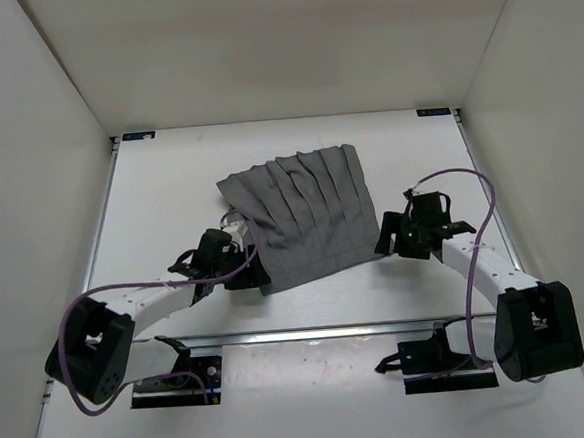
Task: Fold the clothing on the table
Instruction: Flatten the skirt out
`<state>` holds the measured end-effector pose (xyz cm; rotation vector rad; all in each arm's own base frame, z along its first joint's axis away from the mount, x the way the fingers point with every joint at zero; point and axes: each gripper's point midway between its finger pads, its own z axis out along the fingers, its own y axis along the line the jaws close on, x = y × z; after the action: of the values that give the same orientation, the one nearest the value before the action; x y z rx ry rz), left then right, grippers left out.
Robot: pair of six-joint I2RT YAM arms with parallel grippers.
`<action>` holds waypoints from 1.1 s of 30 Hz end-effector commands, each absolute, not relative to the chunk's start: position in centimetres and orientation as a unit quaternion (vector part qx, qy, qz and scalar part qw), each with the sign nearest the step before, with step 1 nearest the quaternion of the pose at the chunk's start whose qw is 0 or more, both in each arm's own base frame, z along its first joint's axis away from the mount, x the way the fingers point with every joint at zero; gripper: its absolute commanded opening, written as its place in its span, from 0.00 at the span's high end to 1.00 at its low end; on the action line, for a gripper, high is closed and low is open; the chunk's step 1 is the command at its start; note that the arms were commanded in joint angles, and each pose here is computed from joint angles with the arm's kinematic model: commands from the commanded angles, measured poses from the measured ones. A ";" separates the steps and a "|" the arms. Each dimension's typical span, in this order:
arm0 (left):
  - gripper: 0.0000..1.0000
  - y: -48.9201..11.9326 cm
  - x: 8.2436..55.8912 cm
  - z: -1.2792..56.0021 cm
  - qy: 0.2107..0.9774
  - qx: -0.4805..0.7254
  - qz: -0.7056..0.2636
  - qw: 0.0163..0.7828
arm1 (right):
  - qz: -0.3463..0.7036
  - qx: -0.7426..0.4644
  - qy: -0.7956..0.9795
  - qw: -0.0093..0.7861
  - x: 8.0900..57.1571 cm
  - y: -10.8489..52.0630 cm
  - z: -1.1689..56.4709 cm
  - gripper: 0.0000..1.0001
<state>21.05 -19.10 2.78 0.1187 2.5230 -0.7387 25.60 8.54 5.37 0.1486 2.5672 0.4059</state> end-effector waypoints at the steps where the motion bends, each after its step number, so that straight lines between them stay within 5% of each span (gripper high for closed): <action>1: 0.32 -19.8 21.3 1.8 0.935 0.051 -0.260 0.234 | 0.170 0.068 0.939 0.290 27.0 8.7 5.7 0.29; 3: 0.44 -20.4 20.8 1.4 0.937 0.058 -0.266 0.217 | 0.166 0.066 0.943 0.280 27.2 8.8 4.9 0.29; 6: 0.44 -20.7 20.6 0.5 0.941 0.059 -0.261 0.206 | 0.165 0.066 0.949 0.261 27.2 9.1 3.3 0.28; 11: 1.00 -20.5 20.5 0.2 0.941 0.049 -0.265 0.204 | 0.163 0.058 0.956 0.237 27.1 9.6 1.5 0.32; 16: 1.00 -19.6 20.5 0.0 0.941 0.044 -0.263 0.209 | 0.148 0.076 0.957 0.238 27.8 8.7 0.6 0.33; 18: 1.00 -19.5 20.2 -0.2 0.942 0.043 -0.263 0.203 | 0.169 0.074 0.955 0.232 27.8 9.0 0.4 0.42; 27: 1.00 -18.9 20.1 -0.2 0.941 0.040 -0.263 0.210 | 0.157 0.095 0.957 0.224 28.9 8.7 -0.6 0.35; 33: 1.00 -18.5 20.1 0.1 0.940 0.038 -0.264 0.215 | 0.150 0.086 0.965 0.198 29.5 9.2 -2.3 0.41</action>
<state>21.63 -20.16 1.47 0.1040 2.5398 -0.7969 33.41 10.48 2.87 0.1873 2.4801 0.5282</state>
